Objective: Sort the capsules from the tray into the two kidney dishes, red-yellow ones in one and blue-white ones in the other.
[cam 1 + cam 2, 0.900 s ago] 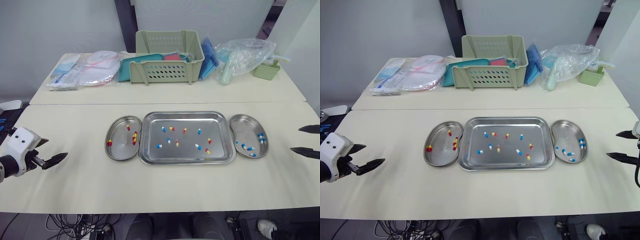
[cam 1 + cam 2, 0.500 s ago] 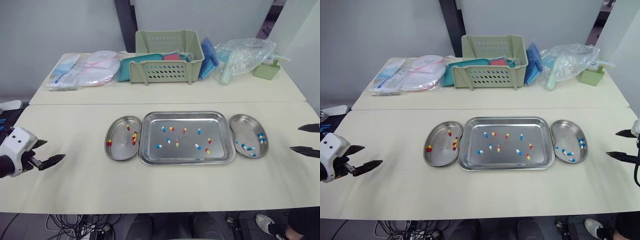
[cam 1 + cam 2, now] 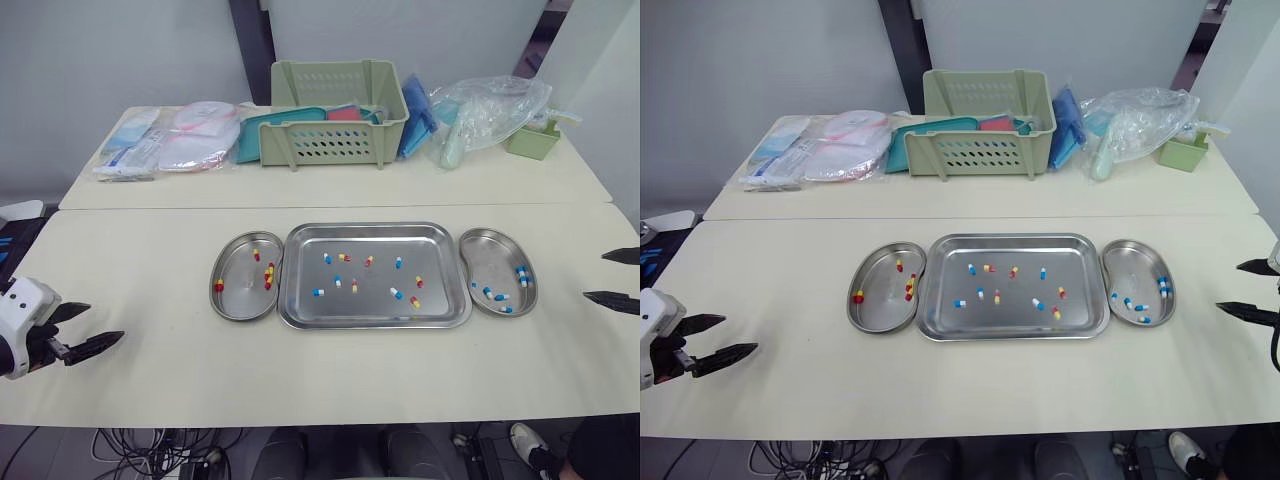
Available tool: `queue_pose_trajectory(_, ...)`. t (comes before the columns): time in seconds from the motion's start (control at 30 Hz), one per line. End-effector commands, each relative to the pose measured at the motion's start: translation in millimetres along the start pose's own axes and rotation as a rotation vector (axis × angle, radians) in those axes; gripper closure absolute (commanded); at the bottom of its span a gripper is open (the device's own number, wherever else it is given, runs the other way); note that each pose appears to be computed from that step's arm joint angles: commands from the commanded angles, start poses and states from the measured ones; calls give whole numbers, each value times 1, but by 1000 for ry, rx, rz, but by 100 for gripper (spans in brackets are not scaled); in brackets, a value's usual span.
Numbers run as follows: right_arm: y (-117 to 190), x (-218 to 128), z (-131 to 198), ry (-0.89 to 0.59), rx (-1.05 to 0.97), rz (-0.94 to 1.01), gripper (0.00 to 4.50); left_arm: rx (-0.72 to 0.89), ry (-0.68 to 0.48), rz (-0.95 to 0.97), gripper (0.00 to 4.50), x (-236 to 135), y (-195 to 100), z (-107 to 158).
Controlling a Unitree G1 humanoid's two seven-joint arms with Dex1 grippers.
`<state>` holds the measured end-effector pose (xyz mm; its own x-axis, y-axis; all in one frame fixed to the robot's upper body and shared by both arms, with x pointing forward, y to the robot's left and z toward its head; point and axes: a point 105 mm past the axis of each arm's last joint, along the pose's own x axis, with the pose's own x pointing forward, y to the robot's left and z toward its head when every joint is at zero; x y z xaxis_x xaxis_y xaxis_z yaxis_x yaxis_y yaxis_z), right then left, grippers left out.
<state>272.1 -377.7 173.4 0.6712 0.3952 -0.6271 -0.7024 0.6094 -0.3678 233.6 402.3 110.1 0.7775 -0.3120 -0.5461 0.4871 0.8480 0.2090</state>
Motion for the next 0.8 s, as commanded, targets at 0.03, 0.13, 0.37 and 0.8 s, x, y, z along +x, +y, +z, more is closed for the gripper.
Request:
queue_pose_trajectory(0.03, -7, -11, 9, -28, -37, -44, 2, 15, -55, 26, 0, -6, 2, 11)
queue_pose_trajectory(0.13, -6, -11, 7, -26, -36, -46, 2, 1, -65, 25, 0, -7, -1, 10)
queue_pose_trajectory(0.37, -3, -12, 3, -29, -29, -51, 2, -17, -64, 11, 0, -10, -10, 5)
queue_pose_trajectory(0.8, 9, -14, -9, -44, -12, -72, 2, -72, -234, -235, 0, 2, -106, 21)
